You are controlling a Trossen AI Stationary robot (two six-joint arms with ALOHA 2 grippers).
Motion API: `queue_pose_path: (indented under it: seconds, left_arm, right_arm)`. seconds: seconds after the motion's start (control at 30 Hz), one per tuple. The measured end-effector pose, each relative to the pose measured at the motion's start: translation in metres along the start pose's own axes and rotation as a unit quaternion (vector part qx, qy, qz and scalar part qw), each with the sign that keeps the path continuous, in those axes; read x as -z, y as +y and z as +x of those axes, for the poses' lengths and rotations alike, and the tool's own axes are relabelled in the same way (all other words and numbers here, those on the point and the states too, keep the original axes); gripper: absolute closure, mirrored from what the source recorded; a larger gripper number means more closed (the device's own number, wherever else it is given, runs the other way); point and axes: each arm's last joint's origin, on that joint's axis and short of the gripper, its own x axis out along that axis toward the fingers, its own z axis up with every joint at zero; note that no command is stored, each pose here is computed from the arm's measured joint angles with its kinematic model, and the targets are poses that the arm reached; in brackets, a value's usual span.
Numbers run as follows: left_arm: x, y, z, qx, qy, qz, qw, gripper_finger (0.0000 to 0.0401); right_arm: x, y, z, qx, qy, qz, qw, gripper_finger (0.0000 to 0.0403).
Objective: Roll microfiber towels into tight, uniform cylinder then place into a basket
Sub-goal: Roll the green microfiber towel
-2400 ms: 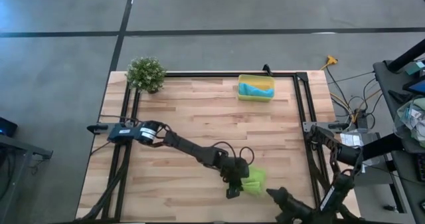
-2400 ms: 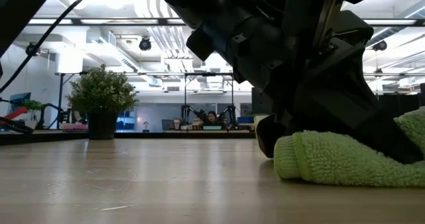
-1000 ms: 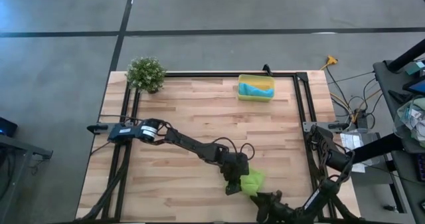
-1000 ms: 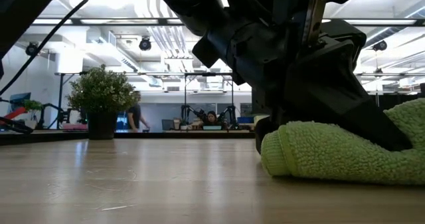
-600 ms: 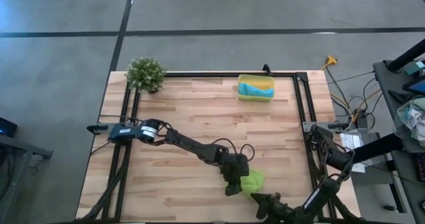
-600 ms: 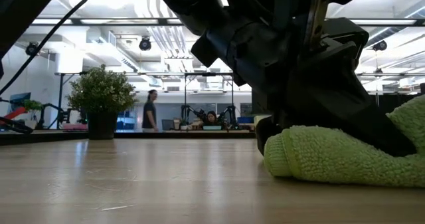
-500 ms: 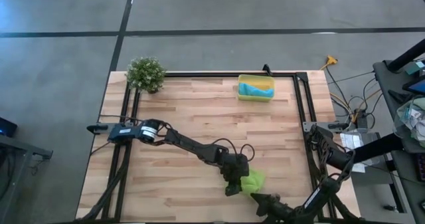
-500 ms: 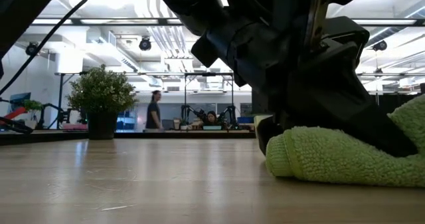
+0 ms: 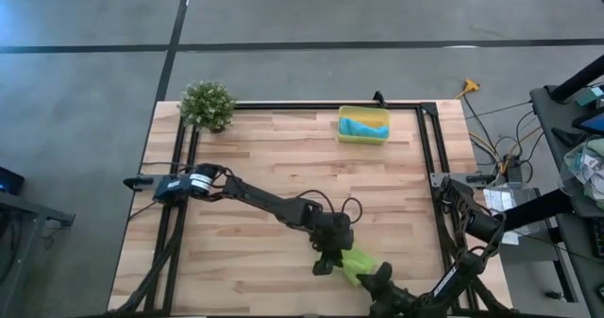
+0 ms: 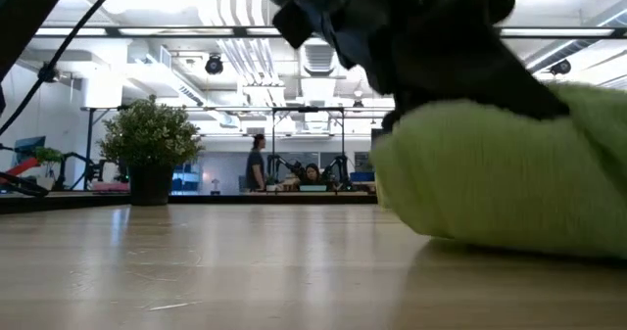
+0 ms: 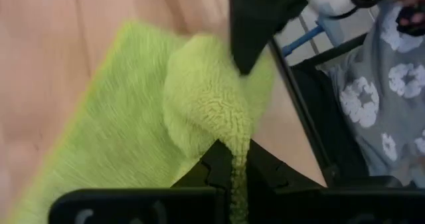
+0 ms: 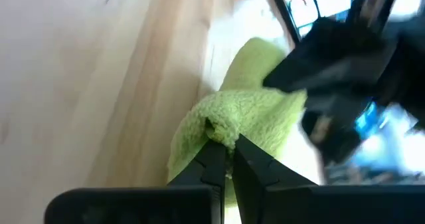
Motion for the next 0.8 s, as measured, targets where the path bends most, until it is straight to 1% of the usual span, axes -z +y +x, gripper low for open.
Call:
queue_pose_path:
  seconds: [0.07, 0.13, 0.2, 0.3, 0.37, 0.47, 0.6, 0.7, 0.8]
  left_arm:
    - [-0.004, -0.004, -0.006, -0.001, -0.005, 0.016, 1.0, 0.0399]
    - [-0.005, -0.005, -0.008, -0.003, -0.007, 0.018, 1.0, 0.0399]
    - [-0.004, -0.005, -0.008, -0.005, -0.006, 0.014, 1.0, 0.0399]
    - [-0.001, -0.005, -0.007, -0.005, 0.0, 0.011, 1.0, 0.0399]
    - [0.002, -0.005, -0.006, -0.006, 0.007, 0.008, 1.0, 0.0399]
    - [0.007, -0.008, -0.003, -0.004, 0.013, -0.003, 1.0, 0.0399]
    - [0.014, -0.015, 0.003, 0.003, 0.014, -0.001, 1.0, 0.0399]
    - [0.016, -0.025, 0.009, 0.017, -0.002, -0.002, 1.0, 0.0399]
    - [0.022, -0.033, 0.017, 0.01, -0.008, 0.007, 1.0, 0.0399]
  right_arm:
    - [0.0, 0.001, 0.001, 0.001, 0.0, 0.067, 0.998, 0.0394]
    - [0.002, 0.002, 0.001, 0.001, 0.001, 0.122, 0.993, 0.0394]
    - [0.004, 0.003, 0.001, 0.002, 0.003, 0.16, 0.987, 0.0394]
    - [0.006, 0.004, 0.0, 0.001, 0.001, 0.196, 0.981, 0.0394]
    - [0.006, 0.005, 0.0, 0.0, 0.0, 0.206, 0.978, 0.0394]
    - [0.006, 0.006, -0.001, -0.002, -0.002, 0.205, 0.979, 0.0394]
    - [0.003, 0.009, -0.001, -0.013, -0.011, 0.182, 0.983, 0.0394]
    - [-0.001, 0.011, -0.003, -0.023, -0.023, 0.163, 0.986, 0.0394]
    - [-0.005, 0.011, -0.005, -0.029, -0.03, 0.14, 0.989, 0.0394]
